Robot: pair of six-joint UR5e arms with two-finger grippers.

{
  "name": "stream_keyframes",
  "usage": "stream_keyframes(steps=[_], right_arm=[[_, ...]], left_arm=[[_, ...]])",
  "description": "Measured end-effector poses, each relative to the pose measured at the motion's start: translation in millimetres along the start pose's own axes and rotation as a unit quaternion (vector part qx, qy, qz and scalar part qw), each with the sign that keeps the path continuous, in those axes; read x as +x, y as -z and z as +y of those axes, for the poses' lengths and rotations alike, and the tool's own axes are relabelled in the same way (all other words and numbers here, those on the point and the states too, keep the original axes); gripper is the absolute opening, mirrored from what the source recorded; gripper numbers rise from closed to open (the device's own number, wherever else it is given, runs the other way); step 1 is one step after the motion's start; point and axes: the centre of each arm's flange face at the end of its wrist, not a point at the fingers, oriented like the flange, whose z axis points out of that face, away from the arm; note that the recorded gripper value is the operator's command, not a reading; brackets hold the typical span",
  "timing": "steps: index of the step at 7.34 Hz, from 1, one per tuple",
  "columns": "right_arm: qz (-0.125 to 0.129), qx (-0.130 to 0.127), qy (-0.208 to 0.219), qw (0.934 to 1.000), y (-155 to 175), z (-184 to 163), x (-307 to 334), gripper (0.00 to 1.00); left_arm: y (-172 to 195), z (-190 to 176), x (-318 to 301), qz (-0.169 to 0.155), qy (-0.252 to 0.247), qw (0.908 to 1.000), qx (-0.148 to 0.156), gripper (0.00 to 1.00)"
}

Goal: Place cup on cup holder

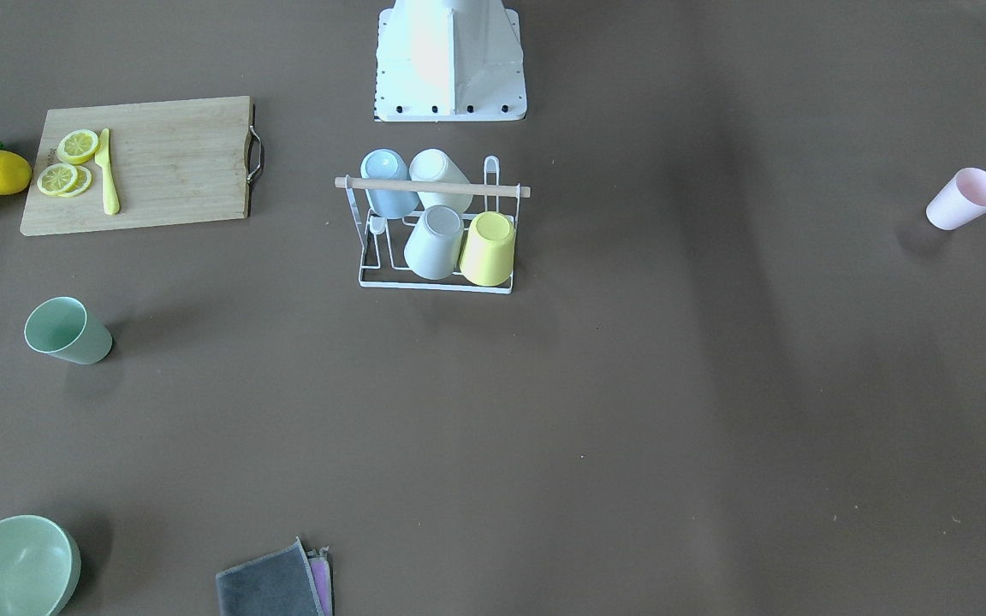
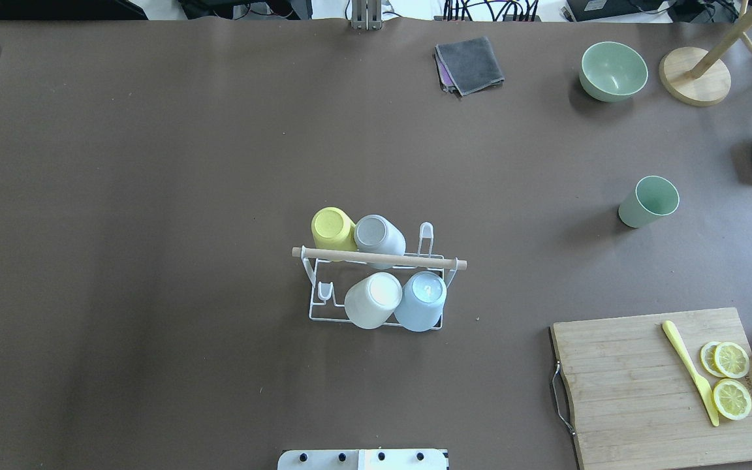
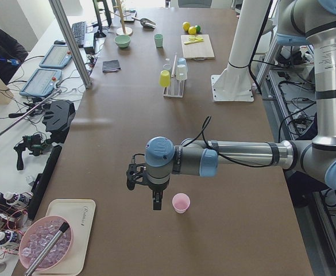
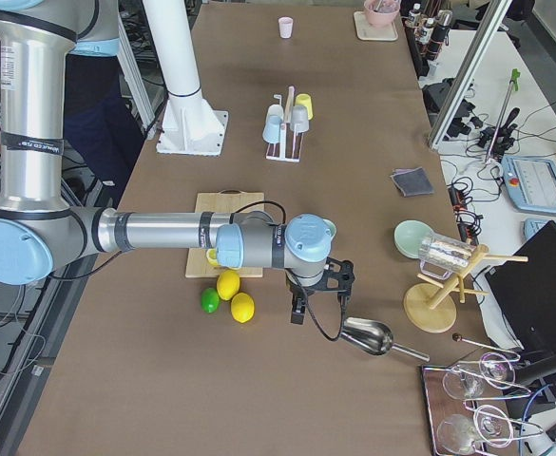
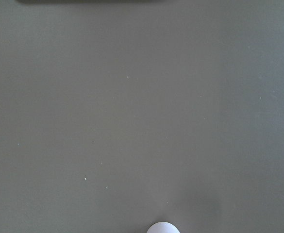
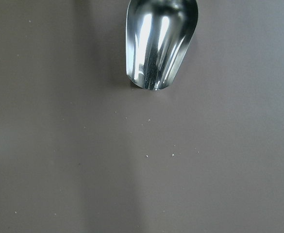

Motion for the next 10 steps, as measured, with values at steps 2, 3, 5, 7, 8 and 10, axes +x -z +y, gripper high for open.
stream_keyframes(steps=[2, 3, 5, 7, 8, 10], right_arm=[[0.000, 0.000, 0.000, 1.0000, 0, 0, 0, 1.00], [0.000, 0.000, 0.000, 1.0000, 0, 0, 0, 1.00], [0.000, 0.000, 0.000, 1.0000, 0, 0, 0, 1.00], [0.000, 0.000, 0.000, 1.0000, 0, 0, 0, 1.00], [0.000, 0.000, 0.001, 1.0000, 0, 0, 0, 1.00], [0.000, 0.001, 0.002, 1.0000, 1, 0, -1, 1.00]], left_arm=[[0, 5, 0, 0.002, -0.020, 0.9996, 0.021, 0.99], [2, 2, 5, 0.002, -0.032, 0.9991, 0.028, 0.99], [0, -19, 35, 0.003, -0.070, 0.9971, 0.030, 0.99], [-12, -38, 85, -0.023, -0.130, 0.9909, 0.026, 0.99], [-24, -39, 108, -0.040, -0.157, 0.9866, 0.019, 0.99], [-58, -33, 141, -0.071, -0.201, 0.9770, -0.007, 0.99]])
